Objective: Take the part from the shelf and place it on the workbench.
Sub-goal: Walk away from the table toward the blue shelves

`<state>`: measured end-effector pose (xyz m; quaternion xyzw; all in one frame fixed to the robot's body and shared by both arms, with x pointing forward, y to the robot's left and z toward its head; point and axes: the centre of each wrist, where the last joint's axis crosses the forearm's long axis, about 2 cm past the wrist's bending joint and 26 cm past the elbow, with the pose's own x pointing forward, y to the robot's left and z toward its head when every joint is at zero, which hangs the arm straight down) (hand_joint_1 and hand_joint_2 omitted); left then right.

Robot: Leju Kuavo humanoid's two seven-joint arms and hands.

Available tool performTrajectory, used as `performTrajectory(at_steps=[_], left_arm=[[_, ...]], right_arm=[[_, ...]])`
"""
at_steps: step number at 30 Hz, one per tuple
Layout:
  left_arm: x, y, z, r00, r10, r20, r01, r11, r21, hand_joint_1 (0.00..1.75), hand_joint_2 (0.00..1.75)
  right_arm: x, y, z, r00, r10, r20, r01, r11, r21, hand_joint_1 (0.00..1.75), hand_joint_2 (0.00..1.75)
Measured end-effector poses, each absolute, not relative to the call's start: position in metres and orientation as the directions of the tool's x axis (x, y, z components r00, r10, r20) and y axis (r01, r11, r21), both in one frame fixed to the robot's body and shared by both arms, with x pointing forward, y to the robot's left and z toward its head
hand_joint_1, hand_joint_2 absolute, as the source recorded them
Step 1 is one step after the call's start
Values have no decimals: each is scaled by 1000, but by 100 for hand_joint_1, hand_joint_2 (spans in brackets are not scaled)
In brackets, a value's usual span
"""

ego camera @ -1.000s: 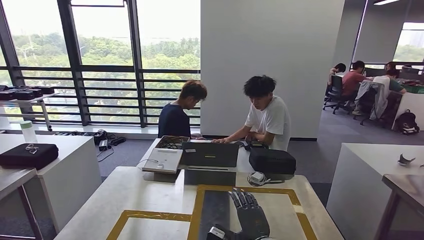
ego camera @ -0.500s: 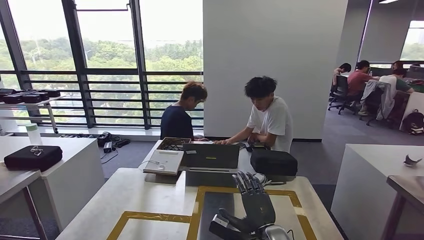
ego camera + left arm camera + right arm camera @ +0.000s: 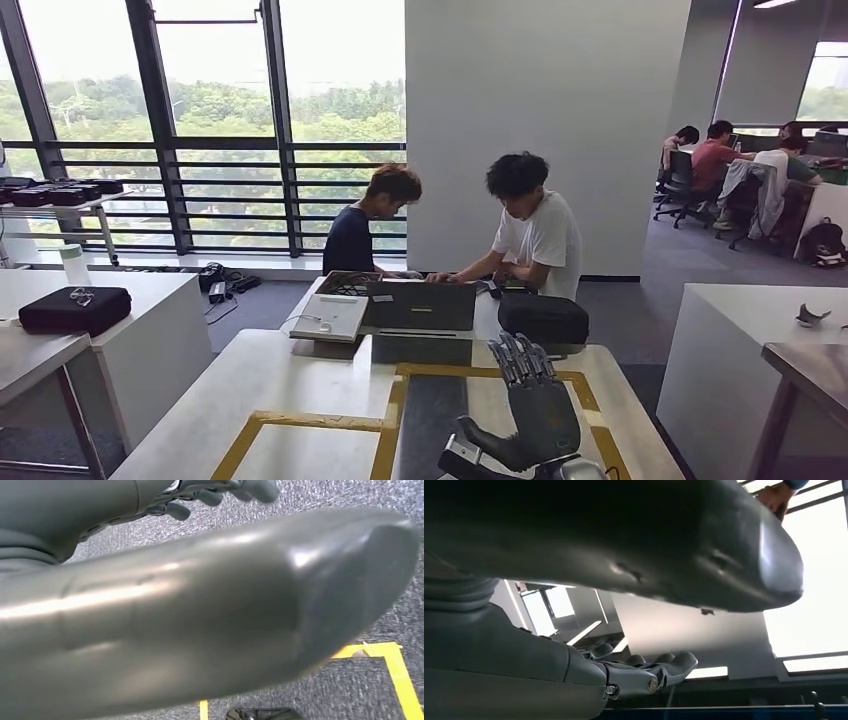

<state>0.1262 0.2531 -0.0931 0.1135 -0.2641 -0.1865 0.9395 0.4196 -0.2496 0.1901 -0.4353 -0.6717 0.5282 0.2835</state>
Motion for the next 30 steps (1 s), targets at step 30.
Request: performTrajectory(at_steps=[30], left_arm=[[131, 267, -93, 787, -409, 461, 276, 903, 330, 0, 0]], right_arm=[[416, -258, 198, -429, 898, -102, 366, 69, -928, 0, 0]])
